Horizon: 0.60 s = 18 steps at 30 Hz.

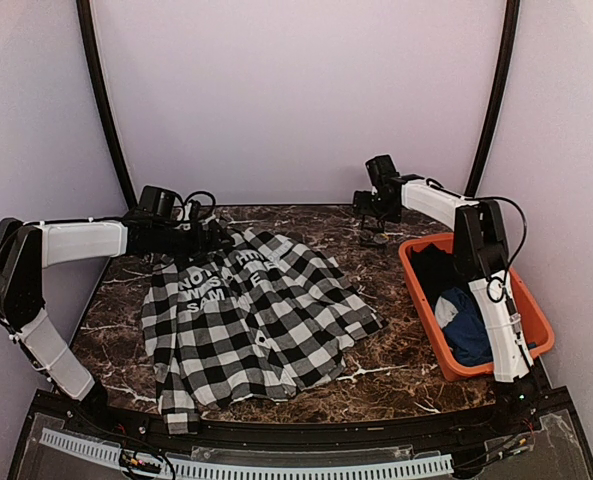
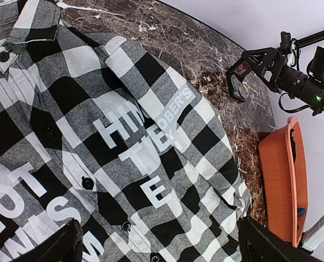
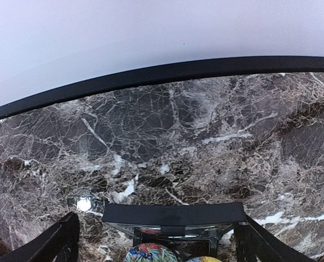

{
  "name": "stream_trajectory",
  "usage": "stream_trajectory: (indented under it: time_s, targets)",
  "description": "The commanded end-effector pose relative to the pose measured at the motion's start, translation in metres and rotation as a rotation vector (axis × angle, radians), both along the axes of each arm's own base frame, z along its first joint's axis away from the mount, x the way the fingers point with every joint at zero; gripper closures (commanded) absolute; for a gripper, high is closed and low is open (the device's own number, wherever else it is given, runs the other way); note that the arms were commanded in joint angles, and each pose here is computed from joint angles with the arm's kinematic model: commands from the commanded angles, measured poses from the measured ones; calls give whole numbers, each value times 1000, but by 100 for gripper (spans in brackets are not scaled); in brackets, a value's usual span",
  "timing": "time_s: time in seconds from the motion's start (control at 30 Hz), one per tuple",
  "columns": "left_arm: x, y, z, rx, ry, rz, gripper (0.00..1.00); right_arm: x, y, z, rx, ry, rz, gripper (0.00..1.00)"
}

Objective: Pin the brooch onto the clothing
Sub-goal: Move the brooch box to the center of the board.

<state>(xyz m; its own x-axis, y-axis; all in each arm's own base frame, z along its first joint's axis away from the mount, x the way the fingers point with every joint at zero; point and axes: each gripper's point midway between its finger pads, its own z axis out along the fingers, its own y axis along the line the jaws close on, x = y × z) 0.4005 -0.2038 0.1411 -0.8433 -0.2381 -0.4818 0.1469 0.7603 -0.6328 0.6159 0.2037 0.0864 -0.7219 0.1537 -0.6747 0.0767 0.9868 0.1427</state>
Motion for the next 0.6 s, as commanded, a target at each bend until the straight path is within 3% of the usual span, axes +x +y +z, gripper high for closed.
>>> stream_trajectory:
  time_s: [0.0, 0.27, 0.57]
  targets:
    - [-3, 2, 3, -15, -3, -2, 1, 5, 22, 17, 29, -57, 23, 5]
    - [-3, 3, 5, -17, -6, -1, 1, 1, 38, 13, 44, -50, 46, 5]
    - [-3, 3, 7, -20, -10, 0, 1, -24, 17, 27, -47, -27, 95, 1]
